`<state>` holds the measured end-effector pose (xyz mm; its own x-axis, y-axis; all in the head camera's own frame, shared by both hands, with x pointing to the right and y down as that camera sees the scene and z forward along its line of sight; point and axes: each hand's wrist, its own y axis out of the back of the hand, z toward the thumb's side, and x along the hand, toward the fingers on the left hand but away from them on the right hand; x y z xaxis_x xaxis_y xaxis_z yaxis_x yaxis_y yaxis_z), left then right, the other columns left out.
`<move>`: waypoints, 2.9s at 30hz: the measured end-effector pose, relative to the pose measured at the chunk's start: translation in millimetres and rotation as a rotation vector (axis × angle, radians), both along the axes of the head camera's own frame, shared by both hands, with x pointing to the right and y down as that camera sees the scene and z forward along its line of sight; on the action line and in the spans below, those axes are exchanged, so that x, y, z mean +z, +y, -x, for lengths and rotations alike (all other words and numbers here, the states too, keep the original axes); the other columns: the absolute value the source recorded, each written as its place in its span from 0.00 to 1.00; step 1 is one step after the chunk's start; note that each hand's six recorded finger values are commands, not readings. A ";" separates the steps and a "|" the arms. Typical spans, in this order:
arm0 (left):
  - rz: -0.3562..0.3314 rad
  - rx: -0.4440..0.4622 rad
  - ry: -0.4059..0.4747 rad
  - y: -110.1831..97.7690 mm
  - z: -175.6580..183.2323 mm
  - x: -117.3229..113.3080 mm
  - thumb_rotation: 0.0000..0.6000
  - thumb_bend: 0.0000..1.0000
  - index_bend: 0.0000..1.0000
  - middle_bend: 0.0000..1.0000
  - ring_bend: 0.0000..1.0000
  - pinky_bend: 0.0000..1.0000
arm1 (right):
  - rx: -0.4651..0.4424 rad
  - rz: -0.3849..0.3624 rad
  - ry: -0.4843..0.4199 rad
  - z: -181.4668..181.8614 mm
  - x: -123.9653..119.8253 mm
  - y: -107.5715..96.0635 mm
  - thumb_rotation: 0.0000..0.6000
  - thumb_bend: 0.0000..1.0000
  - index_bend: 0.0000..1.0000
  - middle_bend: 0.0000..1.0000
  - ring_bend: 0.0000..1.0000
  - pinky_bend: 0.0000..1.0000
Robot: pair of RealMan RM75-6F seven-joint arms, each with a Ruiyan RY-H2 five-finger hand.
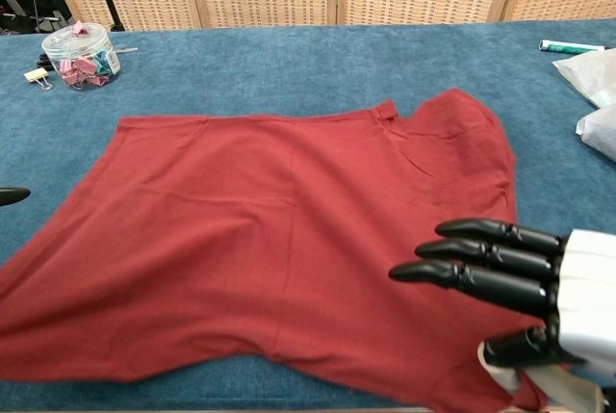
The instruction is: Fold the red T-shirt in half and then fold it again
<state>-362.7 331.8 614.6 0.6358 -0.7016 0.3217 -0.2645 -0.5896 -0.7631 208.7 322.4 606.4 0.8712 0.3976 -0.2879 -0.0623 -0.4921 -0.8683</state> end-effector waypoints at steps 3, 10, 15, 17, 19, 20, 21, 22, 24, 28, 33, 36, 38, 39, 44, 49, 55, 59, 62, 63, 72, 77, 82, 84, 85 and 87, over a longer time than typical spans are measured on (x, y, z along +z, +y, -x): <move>0.012 0.016 0.007 8.4 4.3 -4.1 1.00 0.52 0.73 0.00 0.00 0.00 | -0.023 0.009 -0.004 -0.8 -3.0 7.8 1.00 0.78 0.65 0.06 0.00 0.00; 0.029 0.042 0.022 19.0 5.4 -8.5 1.00 0.52 0.73 0.00 0.00 0.00 | -0.067 0.027 0.001 -3.4 -3.7 17.2 1.00 0.78 0.65 0.06 0.00 0.00; 0.032 0.063 0.029 26.2 4.2 -12.0 1.00 0.52 0.73 0.00 0.00 0.00 | -0.091 0.032 0.009 -6.1 -3.7 21.4 1.00 0.78 0.65 0.06 0.00 0.00; 0.034 0.068 0.030 28.1 4.0 -13.0 1.00 0.52 0.73 0.00 0.00 0.00 | -0.096 0.034 0.010 -7.0 -4.2 22.9 1.00 0.78 0.65 0.06 0.00 0.00; 0.035 0.074 0.030 30.4 3.7 -14.4 1.00 0.52 0.73 0.00 0.00 0.00 | -0.103 0.037 0.010 -8.1 -4.9 24.8 1.00 0.78 0.65 0.06 0.00 0.00; 0.035 0.077 0.030 31.4 3.6 -14.9 1.00 0.52 0.73 0.00 0.00 0.00 | -0.107 0.038 0.010 -8.7 -5.3 26.0 1.00 0.78 0.65 0.06 0.00 0.00; 0.034 0.082 0.030 32.8 3.0 -15.7 1.00 0.52 0.74 0.00 0.00 0.00 | -0.115 0.039 0.010 -9.6 -6.1 28.0 1.00 0.78 0.65 0.06 0.00 0.00; 0.033 0.086 0.030 33.7 2.4 -16.3 1.00 0.52 0.74 0.00 0.00 0.00 | -0.120 0.040 0.010 -10.5 -6.6 29.3 1.00 0.78 0.65 0.06 0.00 0.00; 0.036 0.090 0.032 35.1 1.4 -17.0 1.00 0.52 0.74 0.00 0.00 0.00 | -0.123 0.041 0.013 -12.3 -6.7 30.2 1.00 0.78 0.65 0.06 0.00 0.00; 0.034 0.089 0.035 34.0 0.0 -17.3 1.00 0.52 0.74 0.00 0.00 0.00 | -0.121 0.042 0.018 -13.5 -5.5 28.7 1.00 0.78 0.65 0.06 0.00 0.00; 0.025 0.075 0.056 25.3 -5.2 -18.6 1.00 0.52 0.74 0.00 0.00 0.00 | -0.090 0.048 0.020 -13.3 -3.0 19.8 1.00 0.78 0.65 0.06 0.00 0.00; 0.013 0.058 0.068 15.8 -9.5 -19.9 1.00 0.52 0.74 0.00 0.00 0.00 | -0.054 0.053 0.018 -12.9 -1.5 9.3 1.00 0.78 0.65 0.06 0.00 0.00; 0.005 0.044 0.072 8.5 -12.2 -20.6 1.00 0.52 0.74 0.00 0.00 0.00 | -0.023 0.059 0.015 -12.9 -0.5 0.6 1.00 0.78 0.65 0.06 0.00 0.00; 0.001 0.034 0.072 3.0 -14.1 -21.1 1.00 0.52 0.74 0.00 0.00 0.00 | 0.001 0.064 0.013 -12.9 0.0 -6.2 1.00 0.78 0.65 0.06 0.00 0.00; -0.005 -0.017 0.051 -24.2 -21.6 -19.2 1.00 0.52 0.74 0.00 0.00 0.00 | 0.108 0.078 -0.001 -13.3 0.1 -38.4 1.00 0.78 0.65 0.06 0.00 0.00; 0.013 -0.087 0.013 -59.4 -26.4 -9.0 1.00 0.53 0.74 0.00 0.00 0.00 | 0.213 0.096 -0.014 -13.9 -0.5 -71.6 1.00 0.78 0.65 0.06 0.00 0.00; 0.042 -0.169 -0.017 -94.0 -28.7 0.8 1.00 0.53 0.74 0.00 0.00 0.00 | 0.317 0.118 -0.031 -10.5 -0.3 -110.0 1.00 0.78 0.66 0.06 0.00 0.00; 0.074 -0.222 -0.033 -114.8 -28.8 9.1 1.00 0.54 0.74 0.00 0.00 0.00 | 0.359 0.128 -0.028 -4.5 2.8 -131.2 1.00 0.78 0.66 0.06 0.00 0.00; 0.095 -0.258 -0.048 -129.6 -27.5 16.6 1.00 0.54 0.74 0.00 0.00 0.00 | 0.392 0.137 -0.024 0.6 7.3 -147.1 1.00 0.78 0.66 0.06 0.00 0.00; 0.101 -0.273 -0.054 -134.8 -26.8 19.2 1.00 0.54 0.74 0.00 0.00 0.00 | 0.405 0.141 -0.022 2.5 9.6 -153.4 1.00 0.78 0.66 0.06 0.00 0.00; 0.147 -0.352 -0.106 -156.4 -23.7 40.9 1.00 0.54 0.74 0.00 0.00 0.00 | 0.469 0.166 0.024 7.1 33.5 -188.4 1.00 0.78 0.66 0.06 0.00 0.00; 0.159 -0.394 -0.127 -164.1 -19.9 51.4 1.00 0.55 0.74 0.00 0.00 0.00 | 0.496 0.174 0.048 6.6 46.6 -201.7 1.00 0.78 0.66 0.06 0.00 0.00; 0.160 -0.431 -0.139 -172.5 -19.4 58.9 1.00 0.56 0.74 0.00 0.00 0.00 | 0.536 0.184 0.057 7.7 57.3 -218.1 1.00 0.78 0.66 0.06 0.00 0.00; 0.161 -0.445 -0.141 -174.9 -20.0 60.9 1.00 0.56 0.74 0.00 0.00 0.00 | 0.553 0.194 0.059 9.2 60.8 -223.8 1.00 0.78 0.66 0.06 0.00 0.00; 0.162 -0.451 -0.144 -175.8 -20.3 62.0 1.00 0.56 0.74 0.00 0.00 0.00 | 0.560 0.198 0.062 9.7 62.5 -226.3 1.00 0.78 0.66 0.06 0.00 0.00; 0.165 -0.462 -0.152 -177.6 -20.8 64.5 1.00 0.58 0.74 0.00 0.00 0.00 | 0.572 0.203 0.071 10.4 66.5 -231.7 1.00 0.78 0.66 0.06 0.00 0.00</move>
<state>-341.9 154.2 679.1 0.2089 -0.8301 0.5169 -0.4189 -0.5536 -0.7198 198.4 90.6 672.9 0.5115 0.7280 -0.4566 0.2060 -0.6197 -0.7573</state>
